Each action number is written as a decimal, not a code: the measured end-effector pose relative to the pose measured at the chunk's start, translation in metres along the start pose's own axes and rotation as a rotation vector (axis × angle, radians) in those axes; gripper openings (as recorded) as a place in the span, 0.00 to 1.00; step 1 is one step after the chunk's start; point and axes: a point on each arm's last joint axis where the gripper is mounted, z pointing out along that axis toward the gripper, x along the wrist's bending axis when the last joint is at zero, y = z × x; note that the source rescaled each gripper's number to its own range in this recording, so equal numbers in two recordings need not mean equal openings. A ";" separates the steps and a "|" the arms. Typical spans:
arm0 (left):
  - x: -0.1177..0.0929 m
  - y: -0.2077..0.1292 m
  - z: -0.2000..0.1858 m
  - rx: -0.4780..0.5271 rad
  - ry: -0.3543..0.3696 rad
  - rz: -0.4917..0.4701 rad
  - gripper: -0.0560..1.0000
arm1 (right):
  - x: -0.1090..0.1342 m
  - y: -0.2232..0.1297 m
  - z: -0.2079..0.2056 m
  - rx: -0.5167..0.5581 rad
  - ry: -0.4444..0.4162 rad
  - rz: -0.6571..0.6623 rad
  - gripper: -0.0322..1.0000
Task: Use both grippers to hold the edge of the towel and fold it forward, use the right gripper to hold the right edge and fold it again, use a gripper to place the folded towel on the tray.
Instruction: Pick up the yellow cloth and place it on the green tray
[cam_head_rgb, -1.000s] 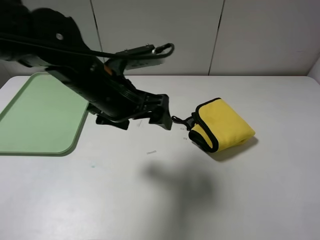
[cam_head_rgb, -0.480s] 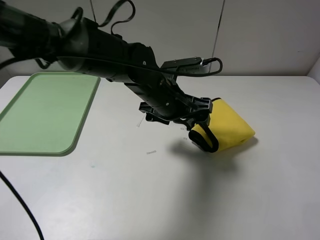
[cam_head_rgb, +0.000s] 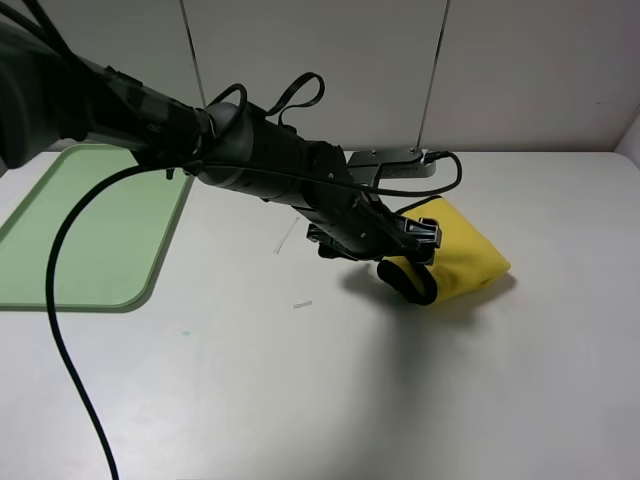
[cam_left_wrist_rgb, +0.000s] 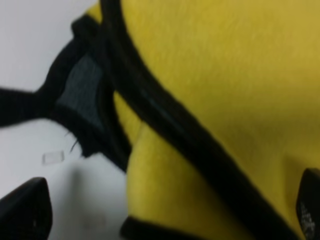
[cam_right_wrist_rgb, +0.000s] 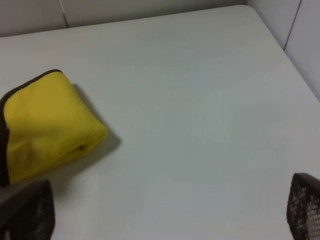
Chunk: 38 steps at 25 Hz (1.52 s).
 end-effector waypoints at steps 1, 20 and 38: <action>-0.001 0.001 0.001 -0.014 -0.003 0.002 0.98 | 0.000 0.000 0.000 0.000 0.000 0.000 1.00; -0.008 -0.014 0.028 -0.061 -0.012 -0.052 0.90 | 0.000 0.000 0.000 0.000 -0.001 0.000 1.00; -0.009 -0.019 0.031 -0.036 -0.007 -0.061 0.08 | 0.000 0.000 0.000 0.000 -0.001 0.000 1.00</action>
